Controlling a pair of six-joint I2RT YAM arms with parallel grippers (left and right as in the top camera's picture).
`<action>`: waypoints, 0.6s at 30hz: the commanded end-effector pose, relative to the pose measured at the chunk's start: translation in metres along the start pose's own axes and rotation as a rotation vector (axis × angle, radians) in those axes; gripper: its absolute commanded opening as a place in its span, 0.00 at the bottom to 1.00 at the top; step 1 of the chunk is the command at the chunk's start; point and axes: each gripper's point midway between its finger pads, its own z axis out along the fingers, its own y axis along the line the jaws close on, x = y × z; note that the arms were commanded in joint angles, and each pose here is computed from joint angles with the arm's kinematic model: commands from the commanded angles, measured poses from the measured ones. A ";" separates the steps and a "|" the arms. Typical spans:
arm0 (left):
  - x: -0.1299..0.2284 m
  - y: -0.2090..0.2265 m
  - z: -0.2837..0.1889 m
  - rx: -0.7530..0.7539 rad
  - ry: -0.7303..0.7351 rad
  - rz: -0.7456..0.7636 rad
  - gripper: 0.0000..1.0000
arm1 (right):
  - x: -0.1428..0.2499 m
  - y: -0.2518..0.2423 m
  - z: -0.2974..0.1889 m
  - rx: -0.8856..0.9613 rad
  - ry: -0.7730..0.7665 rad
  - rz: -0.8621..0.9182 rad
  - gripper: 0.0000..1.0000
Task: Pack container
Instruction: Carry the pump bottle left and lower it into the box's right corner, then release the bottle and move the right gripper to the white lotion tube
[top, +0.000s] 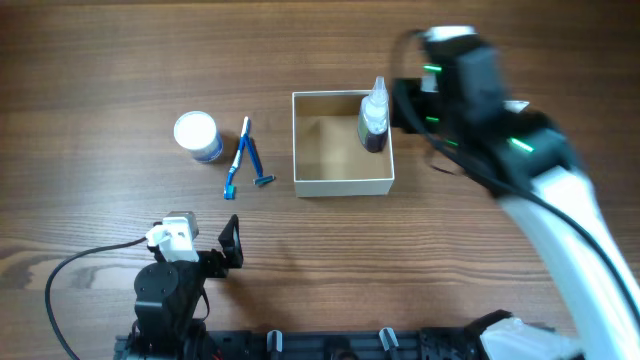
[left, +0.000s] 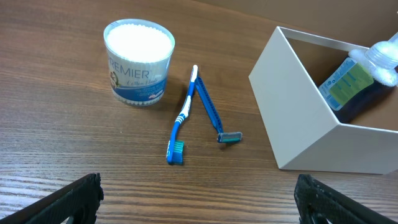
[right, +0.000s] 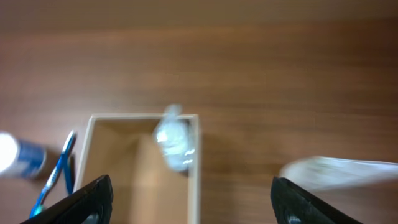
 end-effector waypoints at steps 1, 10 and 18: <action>-0.001 -0.001 0.000 0.011 -0.008 0.014 1.00 | -0.002 -0.062 -0.014 0.161 -0.002 0.063 0.82; -0.001 -0.001 0.000 0.011 -0.008 0.014 1.00 | 0.049 -0.124 0.033 0.371 0.221 0.552 0.86; -0.001 -0.001 0.000 0.011 -0.008 0.014 1.00 | 0.049 -0.127 0.051 0.414 0.187 0.779 0.93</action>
